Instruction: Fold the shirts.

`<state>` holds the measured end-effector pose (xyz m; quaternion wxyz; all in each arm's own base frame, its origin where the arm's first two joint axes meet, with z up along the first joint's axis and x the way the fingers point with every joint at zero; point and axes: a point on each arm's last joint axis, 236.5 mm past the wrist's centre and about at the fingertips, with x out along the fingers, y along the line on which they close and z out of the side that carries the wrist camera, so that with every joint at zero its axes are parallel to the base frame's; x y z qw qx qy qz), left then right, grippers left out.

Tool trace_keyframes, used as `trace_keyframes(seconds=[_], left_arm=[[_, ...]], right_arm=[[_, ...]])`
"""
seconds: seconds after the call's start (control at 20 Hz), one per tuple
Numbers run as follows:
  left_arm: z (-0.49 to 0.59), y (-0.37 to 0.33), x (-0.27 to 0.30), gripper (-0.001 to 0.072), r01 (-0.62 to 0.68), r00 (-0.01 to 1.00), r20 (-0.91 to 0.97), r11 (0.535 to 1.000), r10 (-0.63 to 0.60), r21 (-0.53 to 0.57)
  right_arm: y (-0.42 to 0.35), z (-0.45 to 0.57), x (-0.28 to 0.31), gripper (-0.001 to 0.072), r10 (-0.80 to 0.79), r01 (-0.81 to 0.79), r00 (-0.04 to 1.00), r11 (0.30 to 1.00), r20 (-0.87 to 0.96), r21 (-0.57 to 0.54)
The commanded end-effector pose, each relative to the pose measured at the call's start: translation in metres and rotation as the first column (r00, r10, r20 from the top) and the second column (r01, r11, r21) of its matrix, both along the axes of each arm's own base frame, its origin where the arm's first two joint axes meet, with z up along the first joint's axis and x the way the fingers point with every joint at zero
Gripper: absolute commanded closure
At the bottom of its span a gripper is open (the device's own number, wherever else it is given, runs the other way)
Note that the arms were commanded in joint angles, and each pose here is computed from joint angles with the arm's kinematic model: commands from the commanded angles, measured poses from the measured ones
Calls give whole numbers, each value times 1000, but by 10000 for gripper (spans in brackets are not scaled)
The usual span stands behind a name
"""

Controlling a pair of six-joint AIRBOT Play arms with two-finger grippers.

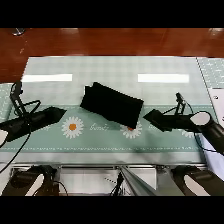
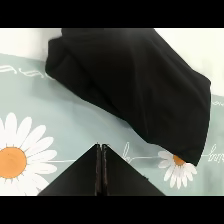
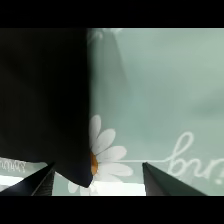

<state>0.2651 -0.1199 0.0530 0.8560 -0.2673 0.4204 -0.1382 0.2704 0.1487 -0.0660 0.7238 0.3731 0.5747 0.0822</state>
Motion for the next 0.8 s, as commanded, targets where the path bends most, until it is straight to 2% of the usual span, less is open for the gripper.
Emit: trace_keyframes(seconds=[0.0,0.35,0.4,0.45,0.5,0.55,0.65,0.75], left_arm=[[2,2,4,685,-13,1000,17,1000,13,-1],[2,2,4,685,-13,1000,17,1000,13,-1],[2,2,4,685,-13,1000,17,1000,13,-1],[2,2,4,685,-13,1000,18,1000,13,0],[3,2,4,685,-13,1000,19,1000,13,-1],[3,2,5,685,-14,1000,20,1000,14,-1],[3,2,5,685,-14,1000,19,1000,14,-2],[3,2,5,685,-14,1000,20,1000,14,-1]], right_arm=[[29,-19,4,91,23,-17,999,994,-50,107],[51,-27,55,92,114,-102,991,983,-70,154],[56,-26,58,116,133,-120,988,979,-72,163],[66,-25,58,270,175,-162,982,972,-66,171],[77,-21,56,496,235,-225,971,959,-41,174],[88,-12,55,688,311,-310,950,936,17,167],[97,14,64,689,418,-429,903,893,98,136],[92,54,89,689,474,-485,865,874,163,36]])
